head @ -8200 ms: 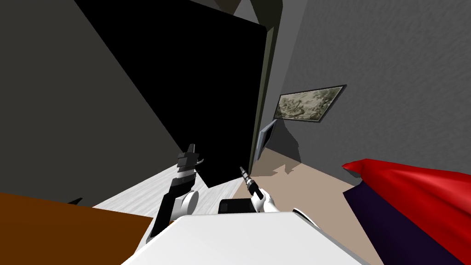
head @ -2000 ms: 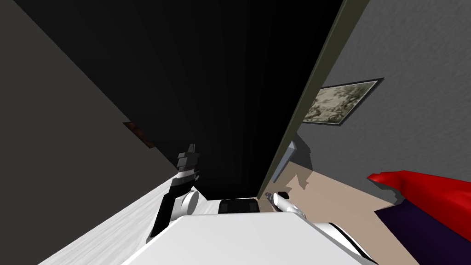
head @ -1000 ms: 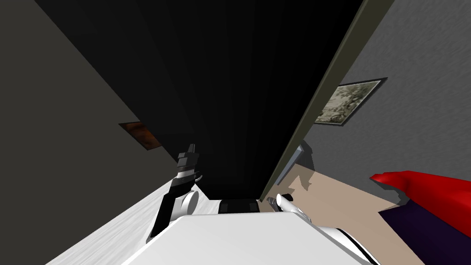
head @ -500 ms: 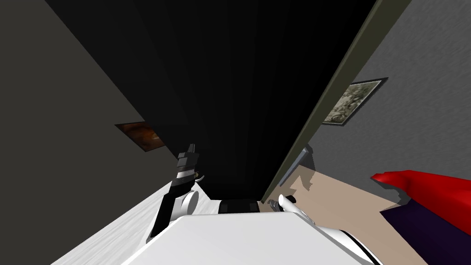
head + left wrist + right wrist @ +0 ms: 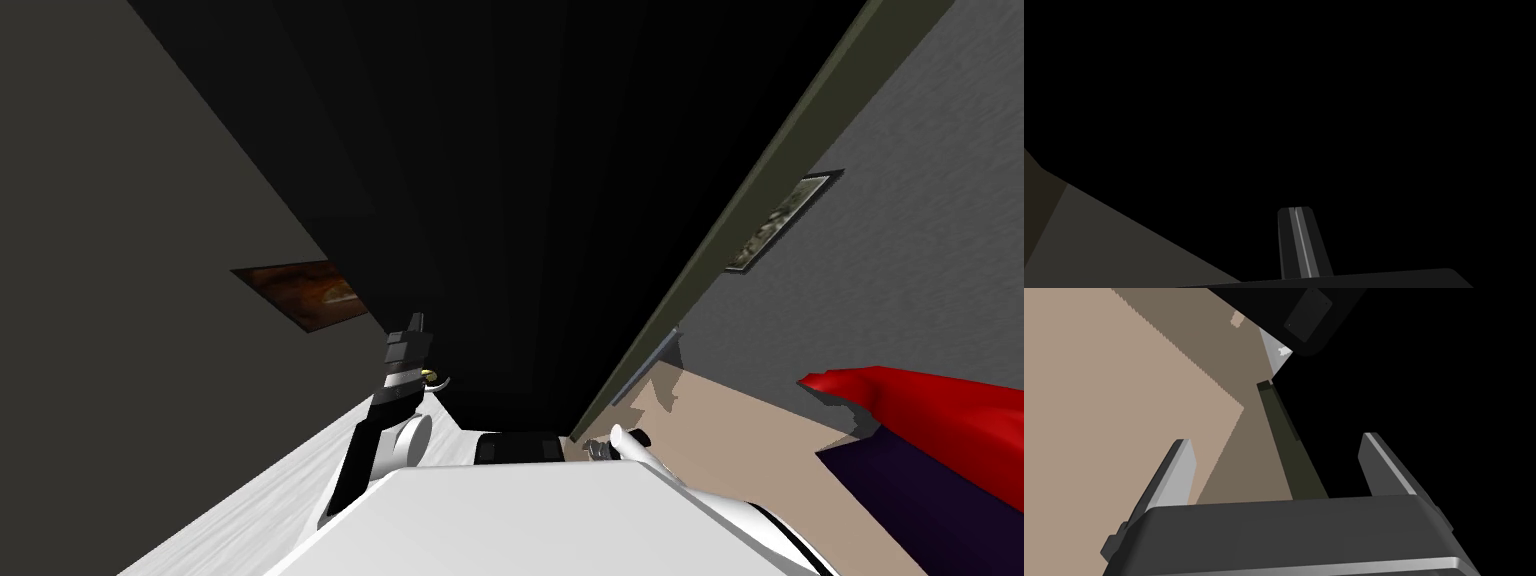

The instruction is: Push the door open

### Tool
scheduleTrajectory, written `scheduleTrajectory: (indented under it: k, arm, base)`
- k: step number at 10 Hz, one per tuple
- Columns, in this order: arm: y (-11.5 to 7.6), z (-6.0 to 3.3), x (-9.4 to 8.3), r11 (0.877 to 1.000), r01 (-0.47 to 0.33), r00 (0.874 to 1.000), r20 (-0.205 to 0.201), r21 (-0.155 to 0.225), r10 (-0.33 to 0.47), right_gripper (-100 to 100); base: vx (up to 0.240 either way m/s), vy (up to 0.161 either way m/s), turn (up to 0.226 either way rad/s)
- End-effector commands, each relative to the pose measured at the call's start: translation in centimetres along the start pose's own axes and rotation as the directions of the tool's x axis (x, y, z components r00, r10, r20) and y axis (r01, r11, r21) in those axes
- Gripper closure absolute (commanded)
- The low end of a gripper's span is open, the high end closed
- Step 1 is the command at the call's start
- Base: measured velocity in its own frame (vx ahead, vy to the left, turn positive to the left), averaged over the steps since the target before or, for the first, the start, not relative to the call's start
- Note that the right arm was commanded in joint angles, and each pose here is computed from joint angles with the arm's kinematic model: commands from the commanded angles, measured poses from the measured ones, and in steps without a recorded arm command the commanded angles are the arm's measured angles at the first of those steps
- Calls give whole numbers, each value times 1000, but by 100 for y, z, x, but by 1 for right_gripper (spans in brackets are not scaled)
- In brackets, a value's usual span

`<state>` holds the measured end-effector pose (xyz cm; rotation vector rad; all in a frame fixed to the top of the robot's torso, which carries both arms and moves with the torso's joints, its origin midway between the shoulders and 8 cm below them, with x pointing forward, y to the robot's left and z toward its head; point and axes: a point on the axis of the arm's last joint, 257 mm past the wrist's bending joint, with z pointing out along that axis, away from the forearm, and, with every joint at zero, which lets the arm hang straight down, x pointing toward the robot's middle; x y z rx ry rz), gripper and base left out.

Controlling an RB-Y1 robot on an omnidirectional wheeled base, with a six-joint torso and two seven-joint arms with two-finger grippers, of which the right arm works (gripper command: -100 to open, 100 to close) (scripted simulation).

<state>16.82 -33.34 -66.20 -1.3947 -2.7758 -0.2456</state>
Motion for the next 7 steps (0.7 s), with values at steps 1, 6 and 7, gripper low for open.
scheduleTrajectory:
  k: [1, 6, 7]
  arm:
    - [-3, -4, 15, 1000, 0, 1000, -5, 0, 0, -100]
    - [-74, -41, 171, 1000, 4, 997, -81, -16, -5, -100]
    - [-91, -58, 222, 1000, 5, 994, -106, -25, -7, -100]
  base:
    - [13, 25, 16]
    - [28, 60, -17]
    - [31, 42, -12]
